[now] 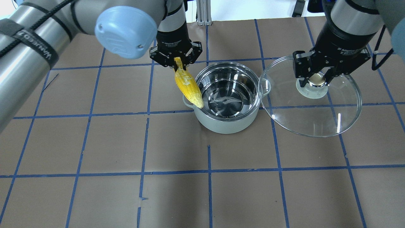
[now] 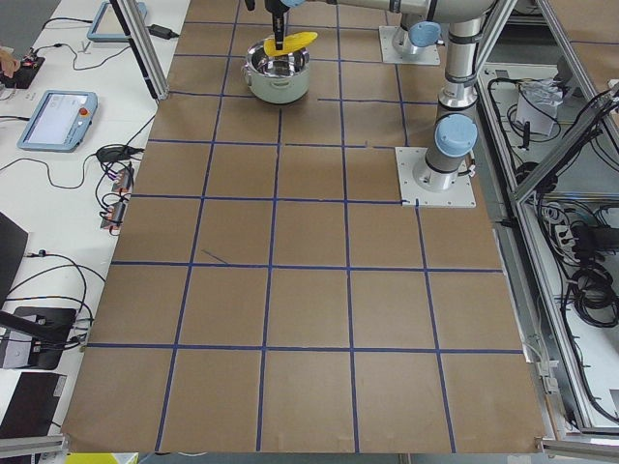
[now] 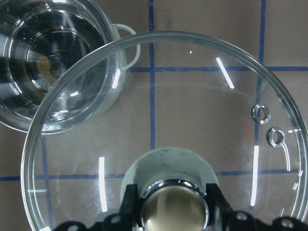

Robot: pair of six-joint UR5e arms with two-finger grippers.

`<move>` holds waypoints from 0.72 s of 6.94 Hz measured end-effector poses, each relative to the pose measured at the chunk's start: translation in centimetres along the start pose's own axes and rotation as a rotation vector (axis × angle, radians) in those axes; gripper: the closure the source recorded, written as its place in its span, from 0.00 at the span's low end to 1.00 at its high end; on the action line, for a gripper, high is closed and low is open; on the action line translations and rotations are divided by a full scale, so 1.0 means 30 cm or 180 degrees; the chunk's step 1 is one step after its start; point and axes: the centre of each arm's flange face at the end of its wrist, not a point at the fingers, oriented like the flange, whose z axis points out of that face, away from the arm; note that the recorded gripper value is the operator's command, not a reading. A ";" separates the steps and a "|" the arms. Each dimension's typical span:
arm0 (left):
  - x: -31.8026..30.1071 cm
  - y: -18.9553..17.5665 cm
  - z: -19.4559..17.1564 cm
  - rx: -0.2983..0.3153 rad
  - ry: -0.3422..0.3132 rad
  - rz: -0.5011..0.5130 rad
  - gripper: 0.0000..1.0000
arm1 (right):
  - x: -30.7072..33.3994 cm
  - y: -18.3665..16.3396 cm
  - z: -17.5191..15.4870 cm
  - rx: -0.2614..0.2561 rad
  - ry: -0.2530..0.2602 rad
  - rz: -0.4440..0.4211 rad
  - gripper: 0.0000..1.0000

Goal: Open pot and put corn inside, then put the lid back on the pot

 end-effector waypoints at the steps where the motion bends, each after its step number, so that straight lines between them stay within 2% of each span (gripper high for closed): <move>1: 0.099 -0.038 0.032 0.0024 0.0006 0.0354 0.83 | 0.005 -0.020 0.017 0.0014 -0.0005 0.0008 0.58; 3: 0.217 -0.089 0.082 0.0099 0.0031 0.0906 0.83 | 0.023 -0.055 0.030 0.0028 0.0000 0.0034 0.58; 5: 0.265 -0.121 0.176 0.0075 0.0037 0.1059 0.83 | 0.032 -0.069 0.026 0.0116 0.0007 0.0053 0.58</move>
